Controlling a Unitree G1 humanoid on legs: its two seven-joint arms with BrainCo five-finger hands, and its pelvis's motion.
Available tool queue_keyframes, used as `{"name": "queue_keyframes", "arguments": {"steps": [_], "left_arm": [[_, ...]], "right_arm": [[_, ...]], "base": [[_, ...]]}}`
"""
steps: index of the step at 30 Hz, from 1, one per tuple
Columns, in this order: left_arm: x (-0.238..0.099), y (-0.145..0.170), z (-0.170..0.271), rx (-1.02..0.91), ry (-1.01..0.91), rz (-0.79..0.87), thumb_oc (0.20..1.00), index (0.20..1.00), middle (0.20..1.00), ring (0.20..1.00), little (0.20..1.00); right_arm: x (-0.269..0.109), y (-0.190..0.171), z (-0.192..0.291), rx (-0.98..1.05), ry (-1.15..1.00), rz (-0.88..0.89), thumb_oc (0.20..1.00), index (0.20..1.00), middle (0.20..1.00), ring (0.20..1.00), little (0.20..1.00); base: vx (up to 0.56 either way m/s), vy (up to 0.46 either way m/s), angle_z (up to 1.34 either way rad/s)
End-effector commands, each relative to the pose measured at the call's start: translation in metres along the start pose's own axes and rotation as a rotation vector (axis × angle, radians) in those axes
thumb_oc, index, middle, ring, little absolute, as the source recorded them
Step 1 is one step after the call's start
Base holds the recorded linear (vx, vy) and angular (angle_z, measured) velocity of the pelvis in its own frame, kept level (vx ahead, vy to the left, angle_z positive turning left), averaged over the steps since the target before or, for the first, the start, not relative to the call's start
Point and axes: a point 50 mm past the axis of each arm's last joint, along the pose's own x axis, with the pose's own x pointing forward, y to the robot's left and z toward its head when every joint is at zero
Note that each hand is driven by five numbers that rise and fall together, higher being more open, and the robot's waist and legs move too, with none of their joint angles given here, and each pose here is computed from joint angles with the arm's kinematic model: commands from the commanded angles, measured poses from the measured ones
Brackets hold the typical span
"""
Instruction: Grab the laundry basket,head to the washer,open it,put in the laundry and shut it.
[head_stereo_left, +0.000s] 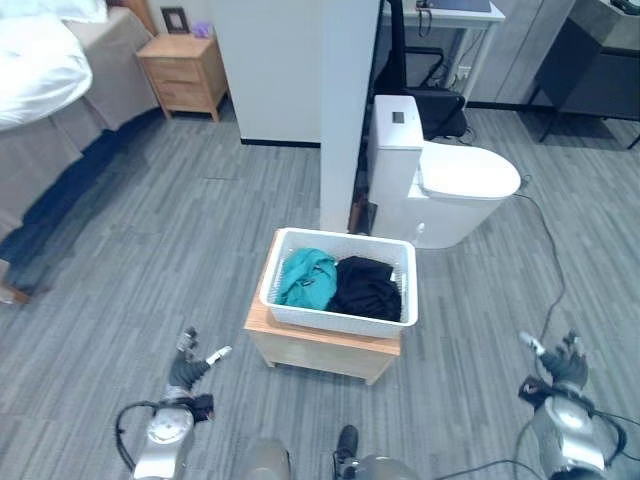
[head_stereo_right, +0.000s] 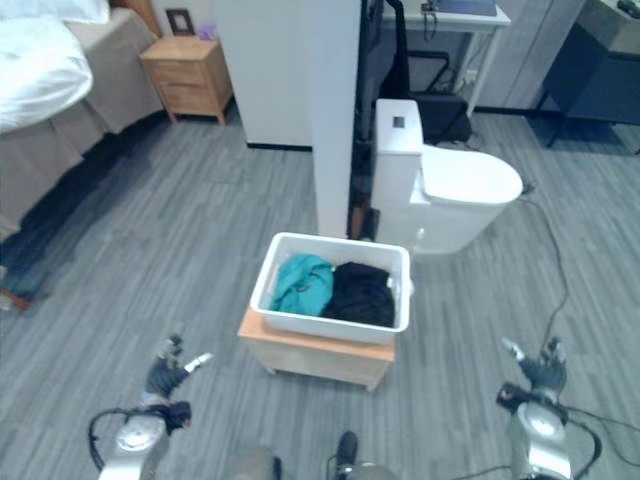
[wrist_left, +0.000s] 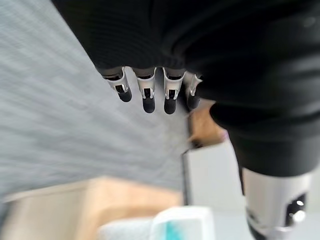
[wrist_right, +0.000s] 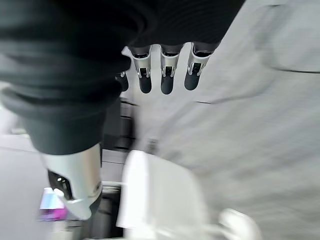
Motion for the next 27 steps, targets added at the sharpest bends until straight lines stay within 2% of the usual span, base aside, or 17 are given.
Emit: {"name": "queue_keyframes", "arguments": {"steps": [1,7,13,19,22,27], "left_arm": [[0.004,0.016,0.022,0.132,-0.101,0.032,1.000,1.000,1.000,1.000,1.000],[0.003,0.026,0.026,0.130,-0.077,-0.011,1.000,1.000,1.000,1.000,1.000],[0.029,0.030,0.030,0.098,-0.028,0.080,1.000,1.000,1.000,1.000,1.000],[0.042,0.022,0.043,0.006,-0.048,0.088,1.000,1.000,1.000,1.000,1.000],[0.051,0.007,0.061,-0.053,-0.094,0.029,1.000,1.000,1.000,1.000,1.000],[0.058,-0.009,0.086,-0.062,-0.162,-0.052,1.000,1.000,1.000,1.000,1.000]], "right_arm": [[0.007,-0.015,0.031,-0.148,-0.140,0.017,1.000,1.000,1.000,1.000,1.000],[0.004,0.016,0.041,-0.169,-0.141,0.246,1.000,1.000,1.000,1.000,1.000],[0.004,0.054,0.062,-0.194,-0.206,0.394,1.000,1.000,1.000,1.000,1.000],[0.000,0.081,0.077,-0.139,-0.254,0.474,1.000,1.000,1.000,1.000,1.000],[-0.001,0.093,0.090,-0.089,-0.286,0.496,1.000,1.000,1.000,1.000,1.000],[0.001,0.092,0.100,-0.076,-0.319,0.480,1.000,1.000,1.000,1.000,1.000]], "base": [[0.28,0.181,-0.31],[0.16,0.124,-0.45],[-0.02,0.056,-0.07],[-0.14,-0.007,-0.11],[-0.15,-0.022,0.01],[-0.07,-0.018,0.01]]}}
